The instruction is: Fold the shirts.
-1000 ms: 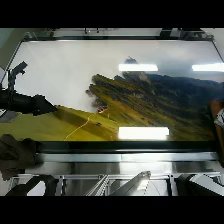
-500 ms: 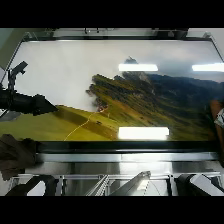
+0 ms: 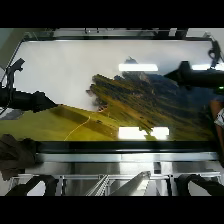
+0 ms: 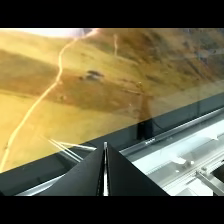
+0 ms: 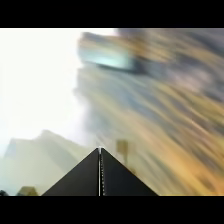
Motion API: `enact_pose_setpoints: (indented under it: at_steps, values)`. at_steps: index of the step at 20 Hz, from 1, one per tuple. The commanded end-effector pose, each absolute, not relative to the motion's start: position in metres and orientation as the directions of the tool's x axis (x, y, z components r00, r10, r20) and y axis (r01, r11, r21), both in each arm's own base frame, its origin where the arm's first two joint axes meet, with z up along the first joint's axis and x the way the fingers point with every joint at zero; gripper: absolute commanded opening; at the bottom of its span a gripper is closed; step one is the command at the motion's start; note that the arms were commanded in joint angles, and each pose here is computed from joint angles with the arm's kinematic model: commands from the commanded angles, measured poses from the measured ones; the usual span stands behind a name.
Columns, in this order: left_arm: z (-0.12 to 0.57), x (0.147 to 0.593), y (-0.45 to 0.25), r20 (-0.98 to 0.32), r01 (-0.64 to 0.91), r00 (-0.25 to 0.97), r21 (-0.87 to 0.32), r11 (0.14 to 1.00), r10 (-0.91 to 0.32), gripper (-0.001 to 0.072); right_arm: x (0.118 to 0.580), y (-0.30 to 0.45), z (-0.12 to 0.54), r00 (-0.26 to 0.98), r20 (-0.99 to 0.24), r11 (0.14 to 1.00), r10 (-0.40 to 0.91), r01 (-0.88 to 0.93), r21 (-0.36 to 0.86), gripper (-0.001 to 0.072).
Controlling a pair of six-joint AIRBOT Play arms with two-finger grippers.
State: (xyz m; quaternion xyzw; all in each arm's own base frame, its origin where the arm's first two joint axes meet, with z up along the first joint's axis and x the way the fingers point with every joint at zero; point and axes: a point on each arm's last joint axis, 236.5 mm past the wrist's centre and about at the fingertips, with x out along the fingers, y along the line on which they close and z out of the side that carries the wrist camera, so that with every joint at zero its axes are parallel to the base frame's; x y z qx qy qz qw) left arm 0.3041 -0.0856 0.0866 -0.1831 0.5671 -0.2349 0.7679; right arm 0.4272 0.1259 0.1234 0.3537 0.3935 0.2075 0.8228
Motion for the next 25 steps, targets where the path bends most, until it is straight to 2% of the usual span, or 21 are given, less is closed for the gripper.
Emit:
enact_pose_setpoints:
  at_steps: [1,25]
  values:
    - [0.0868,0.307,-0.0846,-0.784,0.153,0.26,-0.543,0.825,-0.564,0.0026,0.4508,0.1775,0.1392,0.683,-0.402,0.705,0.61,-0.236,0.669,0.0024]
    - [0.0865,0.3053,-0.085,-0.785,0.154,0.252,-0.545,0.825,-0.566,0.0019,0.4481,0.1796,0.1372,0.671,-0.409,0.709,0.619,-0.253,0.659,0.0025]
